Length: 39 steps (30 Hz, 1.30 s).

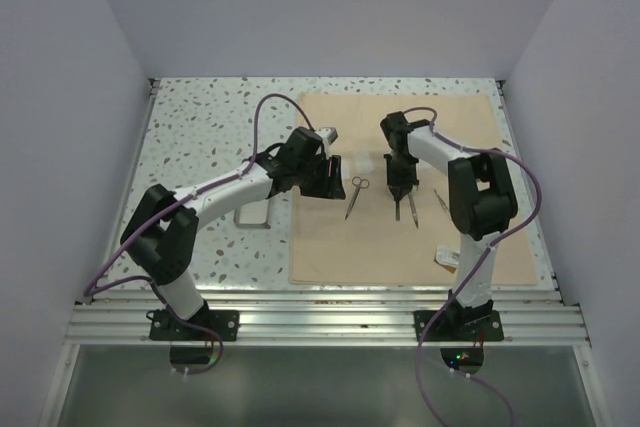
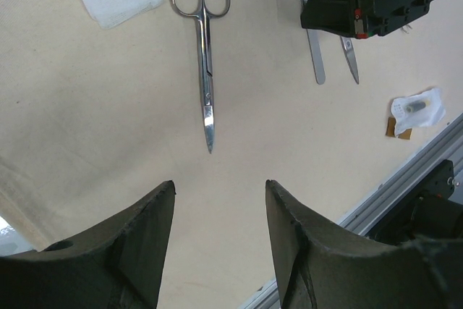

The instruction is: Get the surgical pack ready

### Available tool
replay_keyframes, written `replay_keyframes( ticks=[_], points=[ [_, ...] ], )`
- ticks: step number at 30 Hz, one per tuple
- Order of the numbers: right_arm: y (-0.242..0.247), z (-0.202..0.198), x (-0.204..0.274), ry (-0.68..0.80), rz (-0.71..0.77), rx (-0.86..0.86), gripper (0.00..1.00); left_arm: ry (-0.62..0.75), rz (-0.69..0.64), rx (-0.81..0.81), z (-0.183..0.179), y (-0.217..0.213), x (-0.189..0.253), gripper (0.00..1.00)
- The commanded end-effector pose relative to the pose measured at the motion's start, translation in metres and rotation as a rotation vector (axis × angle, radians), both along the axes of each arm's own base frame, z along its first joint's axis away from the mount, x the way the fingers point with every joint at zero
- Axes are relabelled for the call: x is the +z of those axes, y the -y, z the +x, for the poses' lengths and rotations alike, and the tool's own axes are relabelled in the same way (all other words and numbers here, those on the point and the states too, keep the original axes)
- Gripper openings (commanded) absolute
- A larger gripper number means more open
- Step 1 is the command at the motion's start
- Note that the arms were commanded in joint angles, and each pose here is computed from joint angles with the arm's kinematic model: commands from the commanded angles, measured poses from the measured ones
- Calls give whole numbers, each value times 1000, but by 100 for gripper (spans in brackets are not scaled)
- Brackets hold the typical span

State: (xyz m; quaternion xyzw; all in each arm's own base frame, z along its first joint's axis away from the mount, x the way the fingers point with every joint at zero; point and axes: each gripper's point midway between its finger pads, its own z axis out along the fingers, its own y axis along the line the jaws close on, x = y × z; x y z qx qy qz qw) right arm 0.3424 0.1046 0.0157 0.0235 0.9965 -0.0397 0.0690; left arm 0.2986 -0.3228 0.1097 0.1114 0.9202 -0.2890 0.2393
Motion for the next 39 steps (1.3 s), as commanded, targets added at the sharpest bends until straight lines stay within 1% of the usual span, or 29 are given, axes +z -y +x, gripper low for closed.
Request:
replay_keyframes(
  ticks=[1,5,9,14,15,20,21,24,31,34,37,38,39],
  points=[
    [8,-1,-3,6,-41,3,0,35,-9,-9,5,-1,11,57],
    [4,4,18,38,-15,-8,0,28,-13,-10,5,1,10,57],
    [-7,12,41,78,41,-6,0,19,-21,-18,6,5,11,57],
    [-29,17,68,109,164,-3,0,8,-59,-42,7,14,18,59],
    [-29,19,72,121,169,-8,0,11,-68,-45,8,17,20,60],
    [-60,21,96,130,335,-32,0,-10,-148,-90,4,32,24,68],
    [-70,21,103,130,389,-28,0,-15,-173,-106,4,38,24,68],
    [-88,18,113,123,474,-43,0,-24,-215,-115,6,47,25,70],
    [-118,8,130,107,578,-38,0,-45,-261,-118,13,59,24,71],
    [-127,4,134,101,607,-34,0,-65,-272,-118,16,63,20,70],
    [-133,1,138,99,622,-31,0,-82,-263,-108,18,62,13,64],
    [-134,1,140,103,632,-28,0,-92,-264,-98,21,60,11,52],
    [-135,0,141,102,636,-31,0,-94,-275,-102,21,60,11,43]
  ],
)
